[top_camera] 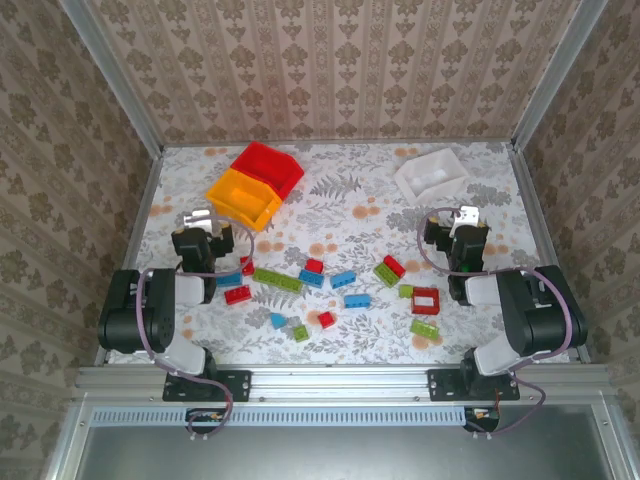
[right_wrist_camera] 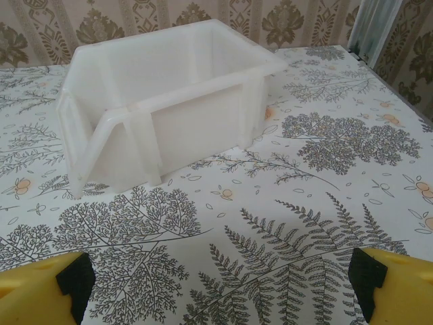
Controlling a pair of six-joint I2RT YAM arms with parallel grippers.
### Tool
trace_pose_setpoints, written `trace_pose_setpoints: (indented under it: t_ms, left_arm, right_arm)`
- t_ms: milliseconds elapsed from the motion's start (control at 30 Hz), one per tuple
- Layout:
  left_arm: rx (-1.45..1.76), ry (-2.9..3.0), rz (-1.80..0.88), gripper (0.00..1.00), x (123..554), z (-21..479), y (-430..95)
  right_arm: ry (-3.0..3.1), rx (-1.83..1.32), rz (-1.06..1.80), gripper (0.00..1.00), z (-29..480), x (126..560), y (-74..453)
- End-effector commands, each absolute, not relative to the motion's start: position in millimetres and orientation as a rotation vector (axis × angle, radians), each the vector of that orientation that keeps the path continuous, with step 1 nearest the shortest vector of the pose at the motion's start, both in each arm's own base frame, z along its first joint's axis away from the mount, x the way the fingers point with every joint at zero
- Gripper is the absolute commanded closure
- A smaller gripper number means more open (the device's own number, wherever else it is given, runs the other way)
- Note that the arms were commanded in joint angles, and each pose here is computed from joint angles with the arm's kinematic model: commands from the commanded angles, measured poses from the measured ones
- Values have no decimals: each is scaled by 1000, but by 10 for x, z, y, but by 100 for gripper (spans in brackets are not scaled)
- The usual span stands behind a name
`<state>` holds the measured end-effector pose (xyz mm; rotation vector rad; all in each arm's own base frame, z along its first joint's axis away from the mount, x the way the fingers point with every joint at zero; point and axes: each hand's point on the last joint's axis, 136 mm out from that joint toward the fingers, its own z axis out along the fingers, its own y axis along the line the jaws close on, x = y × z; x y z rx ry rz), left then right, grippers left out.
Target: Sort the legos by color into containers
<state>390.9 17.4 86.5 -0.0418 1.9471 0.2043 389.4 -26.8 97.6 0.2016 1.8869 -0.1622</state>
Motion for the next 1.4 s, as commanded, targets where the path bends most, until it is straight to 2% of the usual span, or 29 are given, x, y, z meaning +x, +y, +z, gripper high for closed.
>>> trace_pose_setpoints:
  t_ms: [0,667,733,800,833,900,1000,1033,1100,1167,1267,1367]
  left_arm:
    - [-41,1904,205,0,3948,978,168]
    - [-37,1891,210,0,3936,1007,166]
    - [-28,1878,247,0,3896,1186,128]
    - [-19,1859,340,0,3828,1532,59]
    - [-90,1814,331,0,3802,1794,58]
    - [-307,1848,210,0,3707,2098,98]
    - [-875,2037,64,0,3288,2008,324]
    - [-865,2098,-94,0,3392,1948,200]
    - [-901,2196,-301,0,3532,1866,25]
    - [-949,2332,-315,1,3557,1751,-102]
    - [-932,2452,-356,8,3676,1637,-305]
    - [-947,2531,-414,16,3811,1461,-470]
  right_arm:
    - [1870,208,-158,0,1014,3922,-281]
    - [1861,197,-147,0,1035,3918,-264]
    - [1858,186,-191,0,1202,3872,-253]
    - [1842,232,-259,1,1675,3815,-248]
    - [1839,341,-202,1,1900,3788,-272]
    - [1947,573,69,0,2109,3714,-193]
    - [1965,794,435,0,2117,3718,-60]
    - [1952,831,539,0,2087,3725,-43]
    - [2005,924,505,0,1996,3625,-93]
    - [2093,937,435,0,1990,3562,-99]
    - [2184,879,367,0,2023,3531,-69]
    - [2185,873,400,7,2035,3545,-25]
